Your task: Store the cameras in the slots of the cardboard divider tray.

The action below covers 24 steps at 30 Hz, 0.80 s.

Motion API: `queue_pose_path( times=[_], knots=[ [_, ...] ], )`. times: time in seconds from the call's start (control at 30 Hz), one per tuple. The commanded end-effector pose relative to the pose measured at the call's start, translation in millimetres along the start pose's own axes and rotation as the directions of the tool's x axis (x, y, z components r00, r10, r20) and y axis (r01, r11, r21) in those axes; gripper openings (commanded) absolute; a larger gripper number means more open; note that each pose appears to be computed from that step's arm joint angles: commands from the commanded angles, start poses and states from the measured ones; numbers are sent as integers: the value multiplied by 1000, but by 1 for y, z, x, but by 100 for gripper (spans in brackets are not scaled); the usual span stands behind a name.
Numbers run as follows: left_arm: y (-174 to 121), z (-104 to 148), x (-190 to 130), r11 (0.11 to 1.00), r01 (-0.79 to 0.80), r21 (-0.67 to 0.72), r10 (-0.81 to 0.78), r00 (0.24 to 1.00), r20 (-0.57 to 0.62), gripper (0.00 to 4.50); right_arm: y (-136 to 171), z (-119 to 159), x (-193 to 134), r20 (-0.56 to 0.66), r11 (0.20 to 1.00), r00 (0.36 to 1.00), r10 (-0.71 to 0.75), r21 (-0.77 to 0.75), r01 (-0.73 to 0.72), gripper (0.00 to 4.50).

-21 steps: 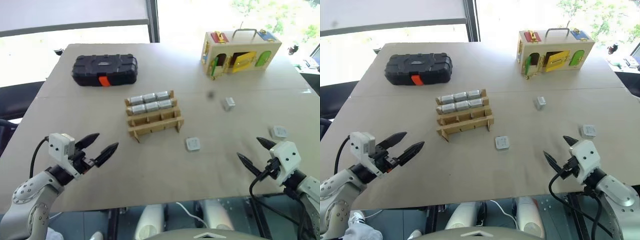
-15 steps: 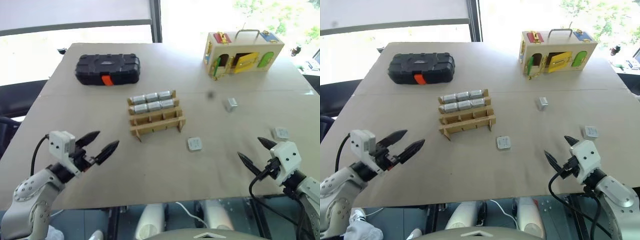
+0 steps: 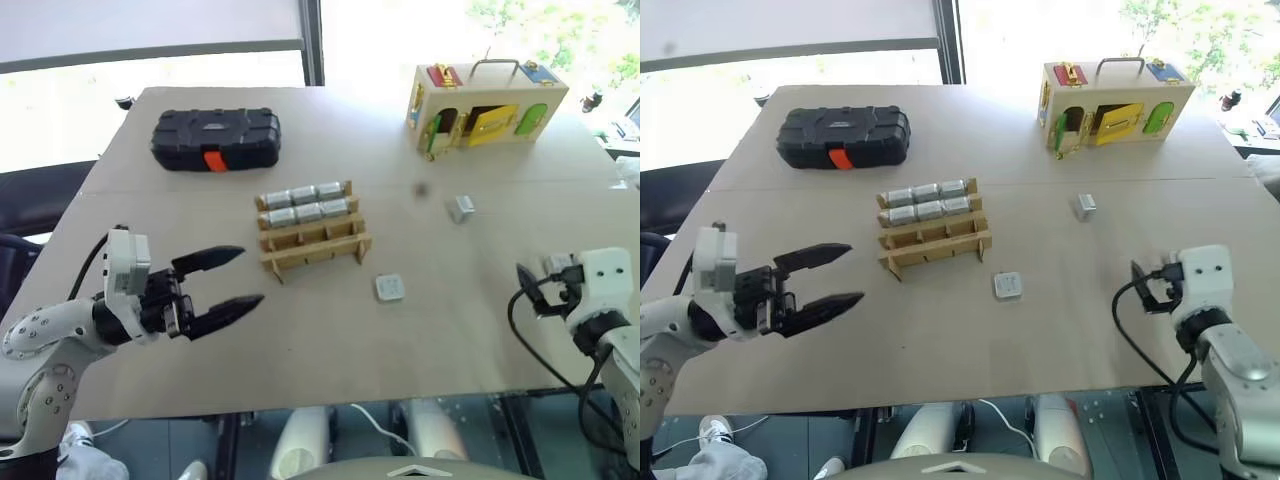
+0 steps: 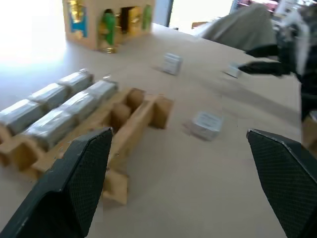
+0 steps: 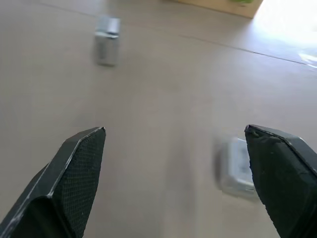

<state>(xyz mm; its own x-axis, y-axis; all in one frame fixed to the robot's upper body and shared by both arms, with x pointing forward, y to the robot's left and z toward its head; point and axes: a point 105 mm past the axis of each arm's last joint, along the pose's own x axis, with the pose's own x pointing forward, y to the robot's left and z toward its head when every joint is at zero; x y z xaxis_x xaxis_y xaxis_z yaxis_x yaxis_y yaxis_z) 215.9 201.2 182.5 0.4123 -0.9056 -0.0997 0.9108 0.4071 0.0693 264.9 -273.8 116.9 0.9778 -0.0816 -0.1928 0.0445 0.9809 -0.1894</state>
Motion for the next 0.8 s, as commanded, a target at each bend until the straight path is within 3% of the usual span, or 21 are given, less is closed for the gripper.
queue_pose_path(
  times=[0.03, 0.4, 0.57, 0.6, 0.7, 0.8],
  knots=[
    [-9, 12, 8, 995, 81, 53, -82, 997, 11, 450, -21, -4, 4, -44, 993, 994, -100, 51, 102, 445],
    [-15, 19, 15, 986, 136, 95, -138, 990, 9, 450, -32, -30, 34, -203, 970, 969, -141, 168, 176, 445],
    [-20, 22, 19, 983, 149, 104, -151, 988, 12, 450, -34, -33, 40, -194, 972, 972, -132, 165, 165, 214],
    [-20, 23, 20, 984, 142, 104, -144, 990, 14, 450, -33, -32, 40, -185, 976, 974, -128, 149, 156, 185],
    [-10, 20, 30, 994, 29, 107, -29, 1000, -4, 450, -27, -21, 37, -111, 994, 990, -82, 57, 88, 186],
    [-3, 21, 42, 996, -76, -48, 76, 997, -5, 450, -8, 8, 28, 36, 985, 998, 49, -169, -43, 186]
  ],
)
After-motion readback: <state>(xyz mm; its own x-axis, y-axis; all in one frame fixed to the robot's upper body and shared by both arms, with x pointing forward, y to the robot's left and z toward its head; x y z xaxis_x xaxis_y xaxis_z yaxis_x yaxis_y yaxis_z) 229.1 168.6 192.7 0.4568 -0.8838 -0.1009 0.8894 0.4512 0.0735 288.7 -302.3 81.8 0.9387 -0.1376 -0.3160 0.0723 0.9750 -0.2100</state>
